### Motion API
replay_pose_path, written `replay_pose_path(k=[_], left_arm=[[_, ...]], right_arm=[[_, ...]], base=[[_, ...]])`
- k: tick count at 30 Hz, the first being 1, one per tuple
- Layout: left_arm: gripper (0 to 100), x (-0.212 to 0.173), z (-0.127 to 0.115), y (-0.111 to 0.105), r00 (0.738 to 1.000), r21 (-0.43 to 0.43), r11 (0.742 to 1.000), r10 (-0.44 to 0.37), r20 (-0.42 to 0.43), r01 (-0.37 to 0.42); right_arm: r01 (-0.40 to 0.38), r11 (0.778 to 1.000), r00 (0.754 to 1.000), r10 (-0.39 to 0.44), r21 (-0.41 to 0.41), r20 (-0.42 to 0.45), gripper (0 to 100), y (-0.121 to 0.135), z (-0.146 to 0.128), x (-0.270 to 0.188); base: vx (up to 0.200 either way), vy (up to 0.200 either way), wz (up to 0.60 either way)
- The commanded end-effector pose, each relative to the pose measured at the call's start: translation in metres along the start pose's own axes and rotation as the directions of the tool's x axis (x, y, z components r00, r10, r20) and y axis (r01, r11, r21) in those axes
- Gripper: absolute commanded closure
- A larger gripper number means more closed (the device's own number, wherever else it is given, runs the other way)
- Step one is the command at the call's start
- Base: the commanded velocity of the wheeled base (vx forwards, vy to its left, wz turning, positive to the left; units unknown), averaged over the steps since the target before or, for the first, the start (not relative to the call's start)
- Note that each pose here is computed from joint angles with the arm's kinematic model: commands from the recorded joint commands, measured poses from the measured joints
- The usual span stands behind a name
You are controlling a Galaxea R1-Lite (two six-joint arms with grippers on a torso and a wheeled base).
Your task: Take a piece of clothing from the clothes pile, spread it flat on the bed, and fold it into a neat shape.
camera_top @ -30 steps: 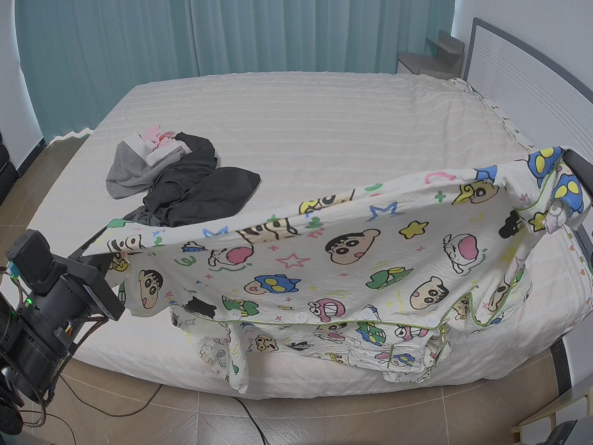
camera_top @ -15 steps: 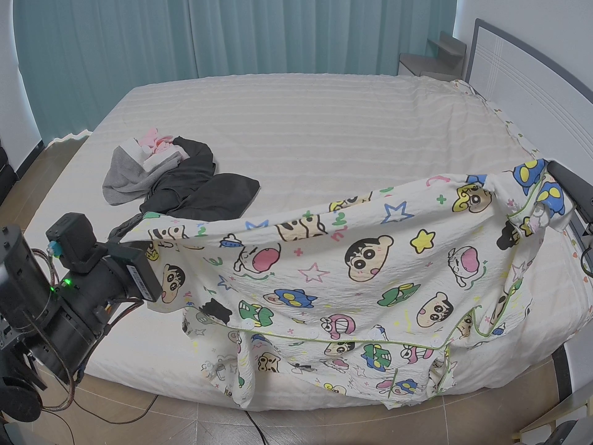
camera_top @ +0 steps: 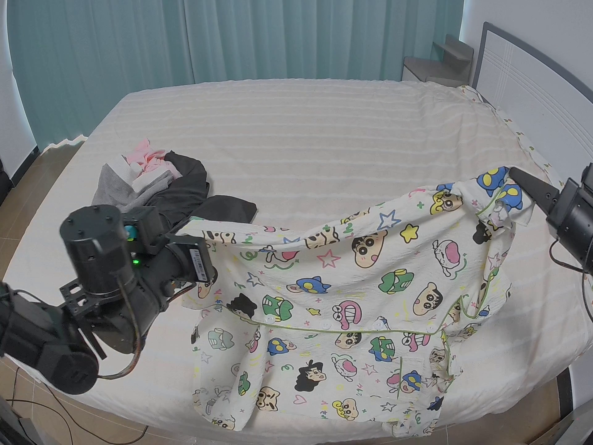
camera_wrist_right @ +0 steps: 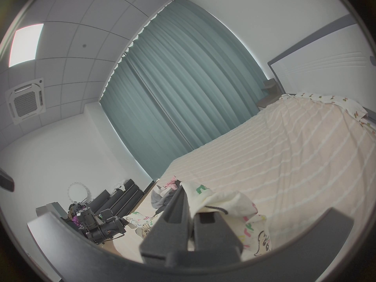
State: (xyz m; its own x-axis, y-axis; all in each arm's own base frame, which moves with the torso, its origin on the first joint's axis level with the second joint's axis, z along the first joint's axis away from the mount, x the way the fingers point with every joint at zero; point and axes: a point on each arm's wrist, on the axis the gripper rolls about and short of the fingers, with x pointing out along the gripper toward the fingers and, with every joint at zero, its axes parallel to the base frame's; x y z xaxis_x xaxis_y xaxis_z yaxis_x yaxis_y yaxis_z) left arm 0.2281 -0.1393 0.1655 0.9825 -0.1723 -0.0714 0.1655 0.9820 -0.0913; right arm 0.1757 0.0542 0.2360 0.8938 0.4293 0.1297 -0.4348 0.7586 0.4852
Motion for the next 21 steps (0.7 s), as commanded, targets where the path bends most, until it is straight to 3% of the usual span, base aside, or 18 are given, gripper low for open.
replay_pose_path(k=[1,15,21], left_arm=[[100,0.058,-0.041,-0.005,0.993,-0.007,0.998,0.061,-0.106,-0.062],[100,0.147,-0.099,-0.001,0.976,-0.042,0.986,0.155,-0.15,-0.163],[100,0.189,-0.118,0.009,0.962,-0.054,0.964,0.252,-0.105,-0.258]], right_arm=[[0.112,0.994,0.989,-0.11,0.014,-0.099,100,-0.037,-0.029,0.038],[0.202,0.979,0.973,-0.199,0.015,-0.113,100,-0.101,-0.071,0.102],[0.223,0.975,0.97,-0.221,0.012,-0.099,100,-0.121,-0.085,0.136]], base=[[0.0,0.0,0.0],[0.0,0.0,0.0],[0.0,0.0,0.0]])
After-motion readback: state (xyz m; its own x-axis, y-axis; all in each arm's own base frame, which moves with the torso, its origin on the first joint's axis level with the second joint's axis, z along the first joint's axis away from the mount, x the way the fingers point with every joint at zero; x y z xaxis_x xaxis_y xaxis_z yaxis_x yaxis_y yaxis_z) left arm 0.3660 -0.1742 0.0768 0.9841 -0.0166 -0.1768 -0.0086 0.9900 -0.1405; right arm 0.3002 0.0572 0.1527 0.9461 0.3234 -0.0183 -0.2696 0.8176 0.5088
